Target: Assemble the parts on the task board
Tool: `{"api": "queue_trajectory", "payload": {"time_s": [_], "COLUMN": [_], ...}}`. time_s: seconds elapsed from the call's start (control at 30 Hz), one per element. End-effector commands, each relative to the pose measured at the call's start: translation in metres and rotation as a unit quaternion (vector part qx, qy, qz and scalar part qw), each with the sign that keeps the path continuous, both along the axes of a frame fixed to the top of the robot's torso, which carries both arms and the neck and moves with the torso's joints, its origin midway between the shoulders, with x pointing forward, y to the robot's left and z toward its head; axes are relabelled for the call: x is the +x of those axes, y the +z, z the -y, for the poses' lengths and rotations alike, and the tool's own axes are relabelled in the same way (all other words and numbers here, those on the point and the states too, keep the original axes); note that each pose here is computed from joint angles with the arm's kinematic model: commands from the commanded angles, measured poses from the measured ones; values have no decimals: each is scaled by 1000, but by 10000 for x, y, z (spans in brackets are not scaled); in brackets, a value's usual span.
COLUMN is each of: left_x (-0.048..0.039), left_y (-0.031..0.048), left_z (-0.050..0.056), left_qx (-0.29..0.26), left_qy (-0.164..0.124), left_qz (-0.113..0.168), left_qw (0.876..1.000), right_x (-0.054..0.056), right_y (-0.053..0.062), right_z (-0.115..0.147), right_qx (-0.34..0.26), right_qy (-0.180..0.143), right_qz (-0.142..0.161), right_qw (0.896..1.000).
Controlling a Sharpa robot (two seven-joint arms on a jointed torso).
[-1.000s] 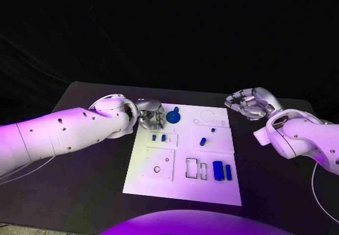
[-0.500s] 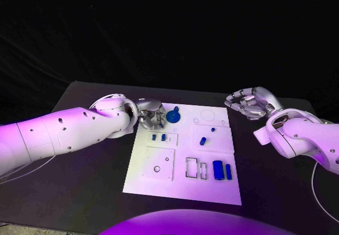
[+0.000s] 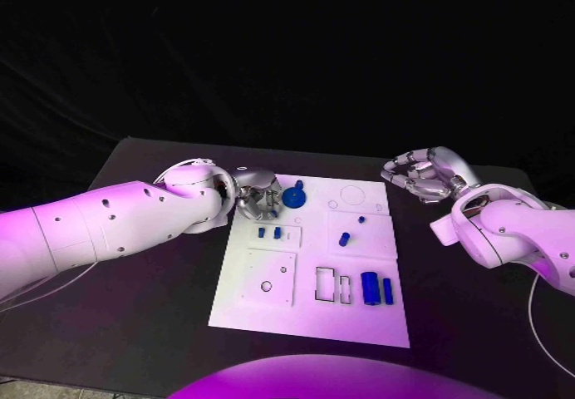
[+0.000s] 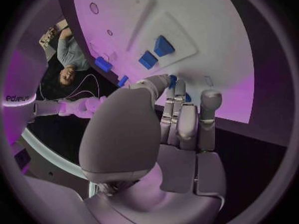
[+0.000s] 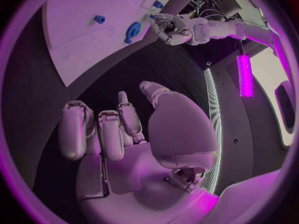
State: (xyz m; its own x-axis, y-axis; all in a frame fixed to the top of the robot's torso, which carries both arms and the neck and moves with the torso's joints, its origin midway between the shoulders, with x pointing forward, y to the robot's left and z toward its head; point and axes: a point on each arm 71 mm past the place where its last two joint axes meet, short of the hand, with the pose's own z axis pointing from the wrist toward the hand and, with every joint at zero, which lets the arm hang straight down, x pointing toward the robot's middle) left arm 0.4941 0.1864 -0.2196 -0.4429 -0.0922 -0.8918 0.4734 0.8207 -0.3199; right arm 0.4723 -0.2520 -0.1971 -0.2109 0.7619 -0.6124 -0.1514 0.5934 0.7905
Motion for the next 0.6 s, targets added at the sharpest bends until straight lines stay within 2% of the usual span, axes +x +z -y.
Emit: {"api": "queue_trajectory", "payload": {"time_s": [0.03,0.6], "left_x": [-9,-17], "left_y": [-30,-39], "left_z": [14,40], "left_qx": [14,17], "left_qy": [-6,-10], "left_qz": [-10,-8], "left_qw": [1000,1000], "right_x": [-6,-7], "right_y": [-3,-6], "right_z": [-15,-14], "right_qx": [-2,-3], "right_qy": [7,7], "right_qz": [0,-1], "right_qw": [1000,1000]}}
